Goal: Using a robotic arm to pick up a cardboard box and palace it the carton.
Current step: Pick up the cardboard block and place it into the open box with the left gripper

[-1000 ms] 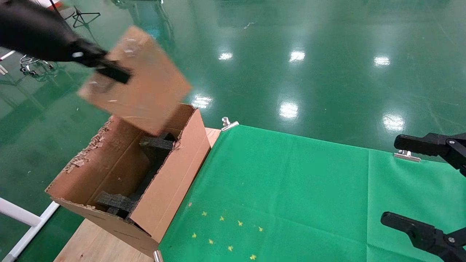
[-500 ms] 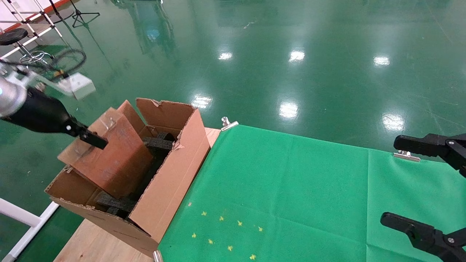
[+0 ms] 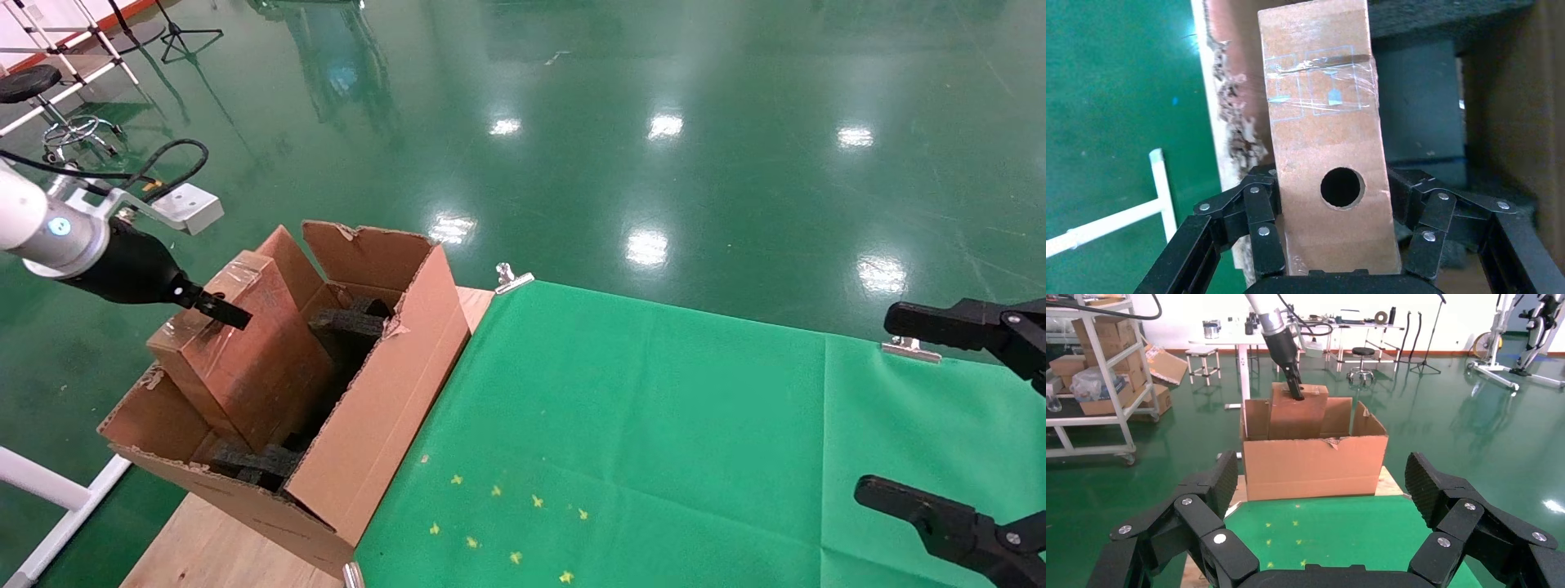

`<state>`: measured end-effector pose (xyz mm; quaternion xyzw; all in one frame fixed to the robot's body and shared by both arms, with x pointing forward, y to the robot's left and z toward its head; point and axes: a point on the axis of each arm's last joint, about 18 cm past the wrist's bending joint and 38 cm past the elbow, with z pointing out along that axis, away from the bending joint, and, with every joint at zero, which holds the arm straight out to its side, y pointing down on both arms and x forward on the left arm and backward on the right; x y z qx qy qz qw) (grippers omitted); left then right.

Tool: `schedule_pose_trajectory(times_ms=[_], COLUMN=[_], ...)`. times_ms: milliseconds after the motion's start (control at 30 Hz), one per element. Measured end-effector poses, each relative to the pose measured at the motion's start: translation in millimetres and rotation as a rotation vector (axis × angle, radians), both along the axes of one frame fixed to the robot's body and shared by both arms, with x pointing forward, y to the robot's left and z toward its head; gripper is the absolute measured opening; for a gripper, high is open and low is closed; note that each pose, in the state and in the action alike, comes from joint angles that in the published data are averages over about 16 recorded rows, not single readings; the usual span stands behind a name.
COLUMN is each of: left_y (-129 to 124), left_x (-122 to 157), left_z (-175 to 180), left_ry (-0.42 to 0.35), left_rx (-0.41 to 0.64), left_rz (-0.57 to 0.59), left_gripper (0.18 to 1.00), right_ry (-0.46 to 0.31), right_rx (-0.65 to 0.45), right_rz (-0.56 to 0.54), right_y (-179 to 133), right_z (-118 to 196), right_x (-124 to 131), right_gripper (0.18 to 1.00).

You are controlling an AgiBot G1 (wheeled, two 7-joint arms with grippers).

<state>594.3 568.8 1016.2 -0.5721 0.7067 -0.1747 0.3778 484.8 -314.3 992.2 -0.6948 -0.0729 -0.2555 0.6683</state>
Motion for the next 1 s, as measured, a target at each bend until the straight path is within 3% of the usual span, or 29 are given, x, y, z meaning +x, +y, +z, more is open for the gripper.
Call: schedule_pose_trajectory(times_ms=[1000], left_y=[9.2], left_x=[26.6], left_z=[-14.0], left_ry=[-0.111], left_rx=[0.001], left_rz=[0.012], left_gripper=[0.351], right_ry=[0.0], right_rx=[0.0], right_rz=[0.0], right_y=[0.0], right_z=[0.0], right_x=[0.0], right_gripper=[1.001])
